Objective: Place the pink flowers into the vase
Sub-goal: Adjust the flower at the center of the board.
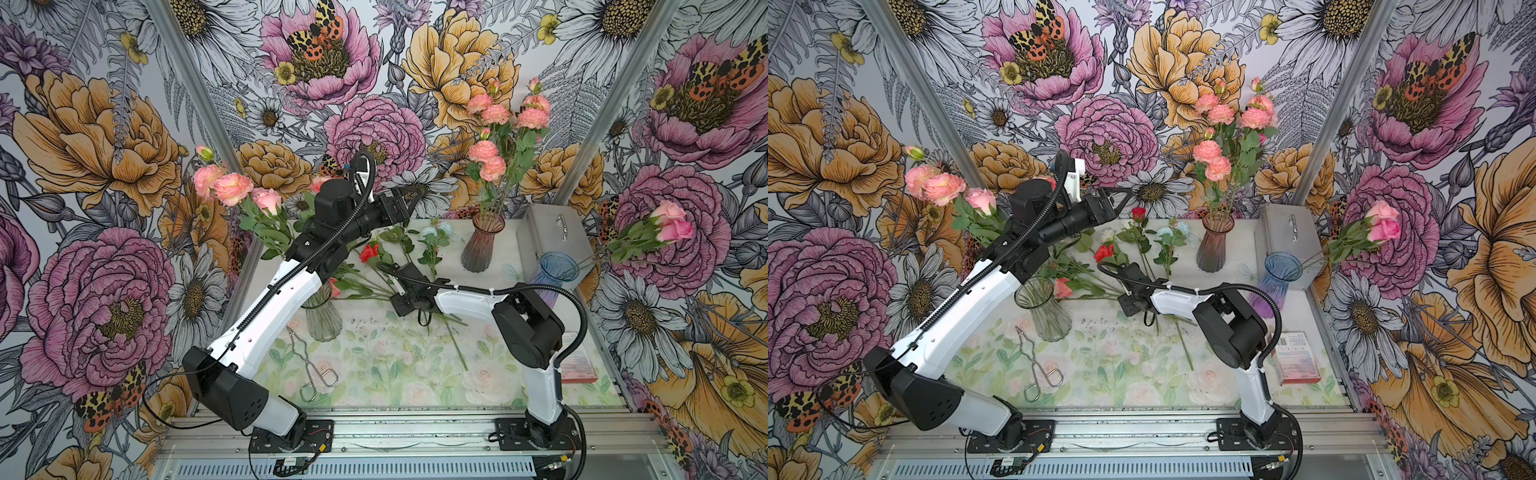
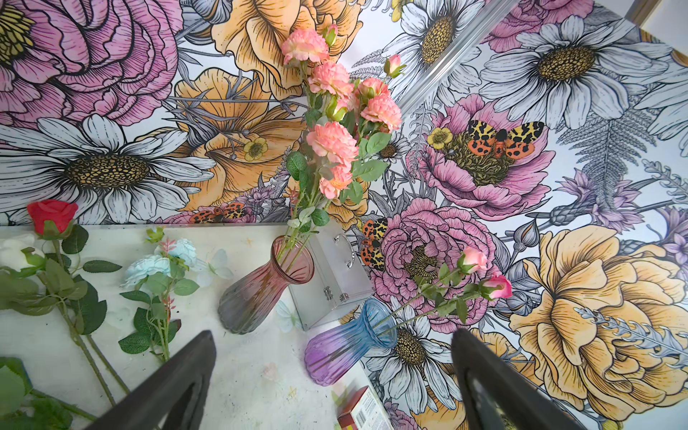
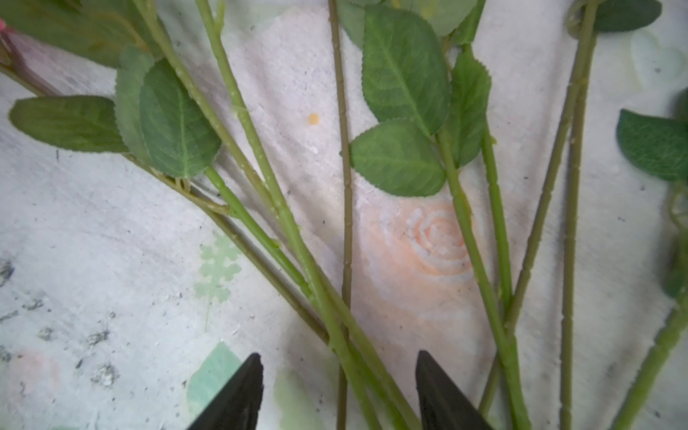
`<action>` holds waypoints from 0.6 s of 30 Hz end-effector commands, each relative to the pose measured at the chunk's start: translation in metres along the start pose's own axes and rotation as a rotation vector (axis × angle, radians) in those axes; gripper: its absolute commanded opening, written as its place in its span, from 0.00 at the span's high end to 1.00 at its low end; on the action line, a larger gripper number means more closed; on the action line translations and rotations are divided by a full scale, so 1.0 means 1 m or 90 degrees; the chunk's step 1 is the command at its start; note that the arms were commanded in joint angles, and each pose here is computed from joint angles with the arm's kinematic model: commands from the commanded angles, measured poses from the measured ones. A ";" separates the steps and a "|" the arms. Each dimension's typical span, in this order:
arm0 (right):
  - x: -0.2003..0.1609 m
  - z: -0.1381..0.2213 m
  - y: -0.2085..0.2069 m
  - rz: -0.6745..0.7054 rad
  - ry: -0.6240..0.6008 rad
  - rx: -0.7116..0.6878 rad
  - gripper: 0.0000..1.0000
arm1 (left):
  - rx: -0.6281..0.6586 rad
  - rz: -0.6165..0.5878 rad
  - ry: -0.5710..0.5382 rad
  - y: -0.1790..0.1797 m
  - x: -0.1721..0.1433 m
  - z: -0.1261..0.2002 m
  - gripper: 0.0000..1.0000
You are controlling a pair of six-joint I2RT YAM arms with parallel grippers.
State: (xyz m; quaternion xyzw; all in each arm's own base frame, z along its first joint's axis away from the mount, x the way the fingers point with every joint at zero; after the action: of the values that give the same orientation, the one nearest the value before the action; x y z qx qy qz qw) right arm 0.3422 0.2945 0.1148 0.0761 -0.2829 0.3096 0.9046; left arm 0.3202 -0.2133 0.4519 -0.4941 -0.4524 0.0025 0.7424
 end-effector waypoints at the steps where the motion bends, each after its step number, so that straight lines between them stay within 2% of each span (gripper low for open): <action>1: 0.013 -0.003 -0.006 -0.004 -0.018 0.018 0.43 | 0.004 0.004 0.003 0.004 0.003 -0.006 0.02; 5: 0.012 -0.008 -0.008 -0.008 -0.012 0.034 0.53 | 0.006 0.005 0.004 0.006 0.003 -0.008 0.01; 18: 0.007 -0.006 -0.001 -0.008 -0.005 0.069 0.55 | 0.010 0.014 0.012 0.009 0.000 -0.011 0.01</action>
State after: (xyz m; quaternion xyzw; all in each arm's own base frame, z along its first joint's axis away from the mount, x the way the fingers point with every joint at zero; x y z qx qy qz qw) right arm 0.3531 0.2951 0.1188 0.1202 -0.2758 0.3126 0.9010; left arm 0.3293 -0.2186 0.4395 -0.4876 -0.4403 0.0065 0.7539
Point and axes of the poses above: each gripper's point midway between its finger pads, its own z axis back along the fingers, its own y axis along the line the jaws close on, x = y × z, the point moved 9 cm from there along z, back along the fingers, and after that the axes turned 5 degrees about z, right-handed, at the moved point
